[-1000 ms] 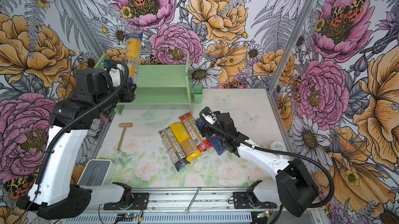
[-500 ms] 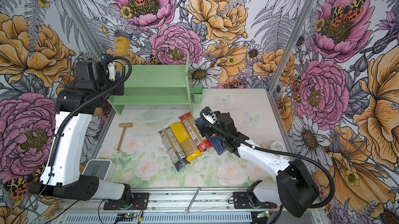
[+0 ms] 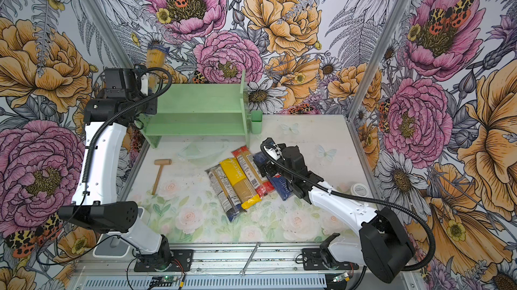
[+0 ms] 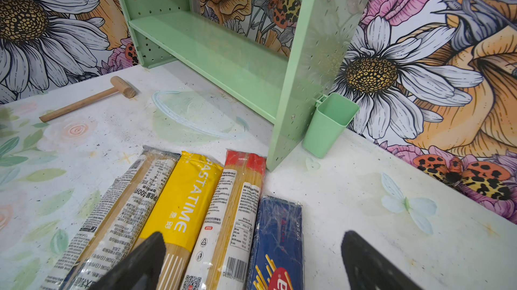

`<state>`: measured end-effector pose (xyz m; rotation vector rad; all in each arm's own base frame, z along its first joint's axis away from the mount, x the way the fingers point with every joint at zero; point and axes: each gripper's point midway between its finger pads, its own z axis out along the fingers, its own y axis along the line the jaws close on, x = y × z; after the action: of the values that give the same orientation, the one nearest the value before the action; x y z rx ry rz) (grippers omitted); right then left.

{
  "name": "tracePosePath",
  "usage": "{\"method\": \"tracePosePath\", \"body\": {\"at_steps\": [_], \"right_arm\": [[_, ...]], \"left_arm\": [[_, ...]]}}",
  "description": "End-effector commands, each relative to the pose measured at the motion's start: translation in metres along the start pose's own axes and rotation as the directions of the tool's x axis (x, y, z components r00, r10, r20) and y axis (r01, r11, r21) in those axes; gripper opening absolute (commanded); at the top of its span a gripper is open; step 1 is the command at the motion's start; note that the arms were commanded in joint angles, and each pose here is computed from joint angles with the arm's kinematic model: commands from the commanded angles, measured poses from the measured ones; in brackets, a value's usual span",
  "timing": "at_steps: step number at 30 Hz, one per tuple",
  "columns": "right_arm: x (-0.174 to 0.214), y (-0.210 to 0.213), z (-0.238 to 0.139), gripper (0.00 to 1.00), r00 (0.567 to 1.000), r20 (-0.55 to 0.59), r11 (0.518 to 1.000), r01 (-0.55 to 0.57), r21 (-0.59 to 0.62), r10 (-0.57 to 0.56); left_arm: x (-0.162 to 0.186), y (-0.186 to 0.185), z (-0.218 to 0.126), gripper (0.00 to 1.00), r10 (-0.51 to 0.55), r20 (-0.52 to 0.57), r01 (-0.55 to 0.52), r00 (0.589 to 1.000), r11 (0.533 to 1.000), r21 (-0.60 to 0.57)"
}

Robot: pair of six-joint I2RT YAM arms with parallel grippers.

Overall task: Place and organize the pasta boxes and bags onto the shelf
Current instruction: 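Hold the bag upright beside the shelf while the right gripper reaches toward the Barilla box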

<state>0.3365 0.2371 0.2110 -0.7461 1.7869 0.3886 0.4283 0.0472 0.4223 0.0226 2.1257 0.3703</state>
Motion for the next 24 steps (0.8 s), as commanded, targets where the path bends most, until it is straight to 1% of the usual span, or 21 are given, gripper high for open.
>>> {"method": "tracePosePath", "body": {"at_steps": [1,11,12,13,19,24], "right_arm": [[-0.007,-0.004,-0.003,0.99,0.999,0.039,1.0,-0.013,0.01,0.013],[-0.01,-0.004,0.003,0.99,0.999,0.032,0.999,-0.037,0.001,0.037],[-0.012,-0.004,0.003,0.99,0.999,0.033,0.999,-0.039,-0.002,0.04],[-0.013,-0.003,0.005,0.99,0.998,0.033,0.999,-0.045,-0.006,0.045],[-0.017,-0.004,0.012,0.99,0.996,0.046,0.997,-0.077,-0.011,0.078],[-0.021,-0.001,0.019,0.99,0.996,0.045,0.996,-0.075,-0.039,0.077]], "left_arm": [[-0.057,0.028,-0.028,0.0,-0.062,0.227,0.073,0.972,0.997,-0.039],[-0.044,0.043,0.001,0.0,-0.077,0.17,0.09,0.982,0.993,-0.07],[-0.044,0.039,0.004,0.0,-0.078,0.17,0.086,0.982,0.995,-0.042],[-0.042,0.04,0.007,0.0,-0.081,0.165,0.089,0.983,0.995,-0.039],[-0.038,0.043,0.021,0.0,-0.078,0.143,0.085,0.987,0.996,-0.04],[-0.035,0.043,0.037,0.0,-0.077,0.123,0.083,0.989,0.996,-0.042]]}}
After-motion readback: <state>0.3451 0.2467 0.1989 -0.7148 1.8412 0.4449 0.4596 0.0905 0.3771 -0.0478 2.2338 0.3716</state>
